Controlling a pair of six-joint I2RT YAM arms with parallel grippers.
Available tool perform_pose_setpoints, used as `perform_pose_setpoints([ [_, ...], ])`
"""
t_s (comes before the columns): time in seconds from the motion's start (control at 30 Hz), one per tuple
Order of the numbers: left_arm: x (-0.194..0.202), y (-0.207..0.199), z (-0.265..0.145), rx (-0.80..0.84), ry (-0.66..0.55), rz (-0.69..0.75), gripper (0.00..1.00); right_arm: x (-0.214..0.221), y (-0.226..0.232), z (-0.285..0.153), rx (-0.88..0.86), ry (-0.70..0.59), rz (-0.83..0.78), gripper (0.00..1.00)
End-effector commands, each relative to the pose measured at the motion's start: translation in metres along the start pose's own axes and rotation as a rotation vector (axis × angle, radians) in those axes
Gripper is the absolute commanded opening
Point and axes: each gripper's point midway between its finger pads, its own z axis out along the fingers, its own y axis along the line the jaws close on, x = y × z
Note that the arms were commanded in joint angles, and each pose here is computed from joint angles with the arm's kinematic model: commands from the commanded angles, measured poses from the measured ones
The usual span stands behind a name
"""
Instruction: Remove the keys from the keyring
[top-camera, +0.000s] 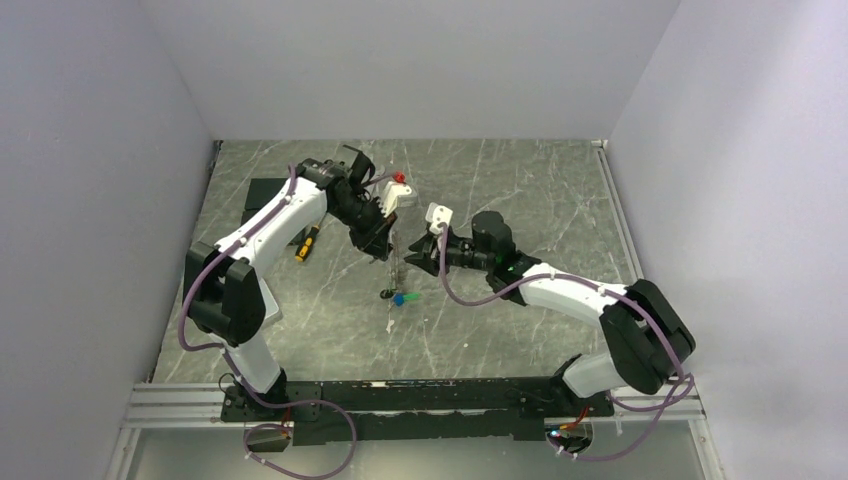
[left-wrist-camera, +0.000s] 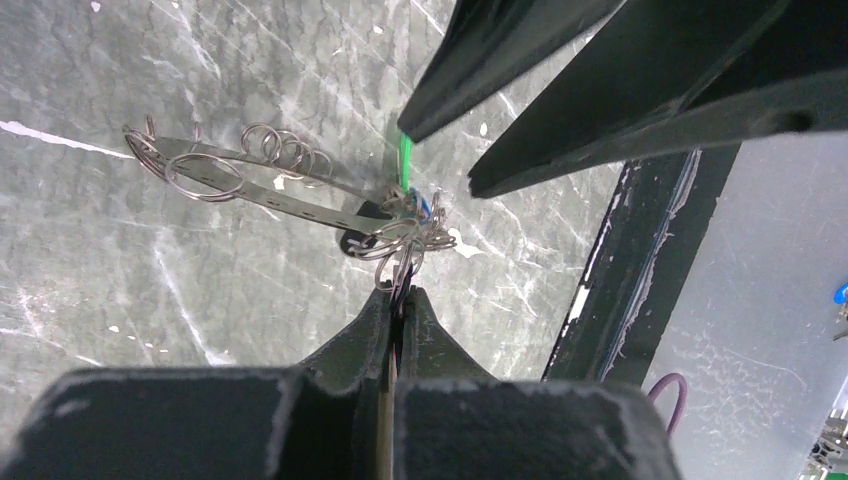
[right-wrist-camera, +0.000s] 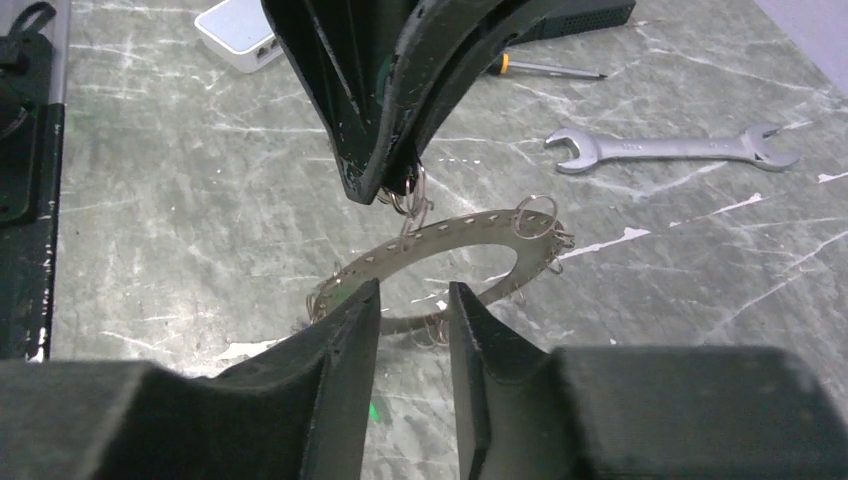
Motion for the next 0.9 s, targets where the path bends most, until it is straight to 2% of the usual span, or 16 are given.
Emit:
perform_pose_setpoints([
  [0.0,-0.014,-0.006,-0.015,-0.019,-0.034,0.087,0.0,-0.049,-0.006,-0.015,-0.03,-0.093,-0.013,0.38],
  [0.2,-0.014,-0.001,-0.018,-0.039,-0.021,0.15,0.0,-0.057,-0.011,-0.037,-0.065,-0.071,0.019,0.39],
  [0.4,-0.02,-0.002,-0.027,-0.06,0.004,0.253,0.0,-0.072,-0.033,-0.061,-0.024,-0.121,0.078,0.39],
  [0.73,-0.023,-0.026,-0.034,-0.082,0.076,0.552,0.0,-0.098,-0.059,-0.085,0.021,-0.163,0.07,0.41],
  [0.87,-0.024,-0.029,-0.04,-0.115,0.112,0.699,0.0,-0.105,-0.061,-0.087,0.021,-0.156,0.052,0.5],
])
